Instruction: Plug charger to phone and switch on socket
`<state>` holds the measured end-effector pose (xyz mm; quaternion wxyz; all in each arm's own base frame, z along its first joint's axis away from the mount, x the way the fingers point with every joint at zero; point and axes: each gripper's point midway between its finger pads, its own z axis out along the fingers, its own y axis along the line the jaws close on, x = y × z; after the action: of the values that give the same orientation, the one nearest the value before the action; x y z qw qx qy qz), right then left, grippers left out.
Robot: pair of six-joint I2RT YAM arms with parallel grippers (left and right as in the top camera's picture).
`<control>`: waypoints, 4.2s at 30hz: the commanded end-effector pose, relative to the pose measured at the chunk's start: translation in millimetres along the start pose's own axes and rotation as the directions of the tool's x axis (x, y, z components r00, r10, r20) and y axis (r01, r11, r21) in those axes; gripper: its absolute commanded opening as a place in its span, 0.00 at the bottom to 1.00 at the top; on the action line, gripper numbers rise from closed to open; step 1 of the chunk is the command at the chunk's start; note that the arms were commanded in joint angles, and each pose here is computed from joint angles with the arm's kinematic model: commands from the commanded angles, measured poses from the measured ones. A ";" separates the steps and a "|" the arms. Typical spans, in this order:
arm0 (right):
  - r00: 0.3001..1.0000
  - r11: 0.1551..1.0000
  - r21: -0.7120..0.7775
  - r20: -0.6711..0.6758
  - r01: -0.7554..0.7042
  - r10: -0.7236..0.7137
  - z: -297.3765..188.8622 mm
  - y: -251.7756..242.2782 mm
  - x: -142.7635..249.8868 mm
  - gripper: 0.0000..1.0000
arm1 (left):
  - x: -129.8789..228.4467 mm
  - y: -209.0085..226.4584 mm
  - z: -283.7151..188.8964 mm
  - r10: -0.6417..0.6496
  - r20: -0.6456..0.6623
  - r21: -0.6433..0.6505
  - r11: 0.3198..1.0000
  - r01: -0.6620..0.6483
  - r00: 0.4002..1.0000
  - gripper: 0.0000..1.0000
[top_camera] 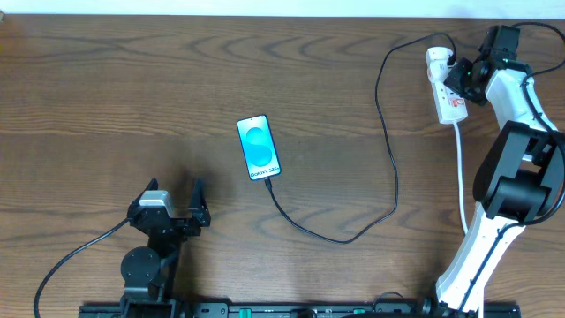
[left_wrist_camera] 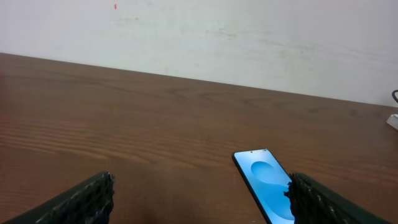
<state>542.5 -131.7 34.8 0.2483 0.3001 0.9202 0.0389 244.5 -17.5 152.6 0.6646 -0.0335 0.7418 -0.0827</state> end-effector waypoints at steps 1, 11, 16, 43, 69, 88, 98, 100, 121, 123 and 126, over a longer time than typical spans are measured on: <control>1.000 1.000 -0.023 0.016 0.020 -0.019 -1.9 5.7 -7.1 0.01 | 14.5 1.1 0.5 0.014 -0.046 0.003 1.000 -0.014 0.999 0.89; 0.999 0.998 -0.035 0.015 0.051 -0.050 9.1 11.7 -3.0 0.01 | 14.6 1.1 0.5 0.014 -0.047 0.003 1.000 -0.014 0.999 0.89; 0.999 0.998 -0.031 -0.007 0.049 -0.049 18.1 9.4 4.1 0.01 | 14.5 1.1 0.5 0.014 -0.046 0.003 1.000 -0.014 0.999 0.89; 0.999 0.998 -0.031 -0.010 0.049 -0.049 14.9 10.4 2.2 0.01 | 14.5 1.1 0.5 0.014 -0.046 0.003 1.000 -0.014 0.999 0.89; 0.994 0.995 -0.035 0.059 0.091 -0.089 -79.2 27.5 -27.9 0.01 | 14.5 1.1 0.5 0.014 -0.046 0.003 1.000 -0.014 0.999 0.89; 0.955 0.971 -0.011 0.180 0.240 -0.234 -203.7 63.4 -0.7 0.01 | 14.5 1.1 0.5 0.014 -0.046 0.003 1.000 -0.014 0.999 0.89; 0.930 0.964 -0.039 0.274 0.265 -0.244 -249.9 55.6 61.1 0.01 | 14.5 1.1 0.5 0.014 -0.046 0.003 1.000 -0.014 0.999 0.89; 0.931 0.964 -0.052 0.277 0.260 -0.237 -252.3 53.0 76.6 0.01 | 14.6 1.1 0.5 0.014 -0.047 0.003 1.000 -0.014 0.999 0.89; 0.907 0.875 -0.252 0.193 0.414 -0.373 -264.3 100.2 217.0 0.99 | 14.5 1.1 0.5 0.014 -0.046 0.003 1.000 -0.014 0.999 0.89; 0.915 0.881 -0.255 0.173 0.399 -0.364 -263.7 98.8 220.9 0.99 | 14.6 1.1 0.5 0.014 -0.047 0.003 1.000 -0.014 0.999 0.89; 0.925 0.896 -0.235 0.142 0.376 -0.351 -261.2 91.4 224.9 0.99 | 14.6 1.1 0.5 0.014 -0.047 0.003 1.000 -0.014 0.999 0.89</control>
<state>313.1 93.8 185.6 0.3351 0.0645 0.9352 0.0944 244.5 -17.6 152.8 0.6645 -0.0334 0.7420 -0.0828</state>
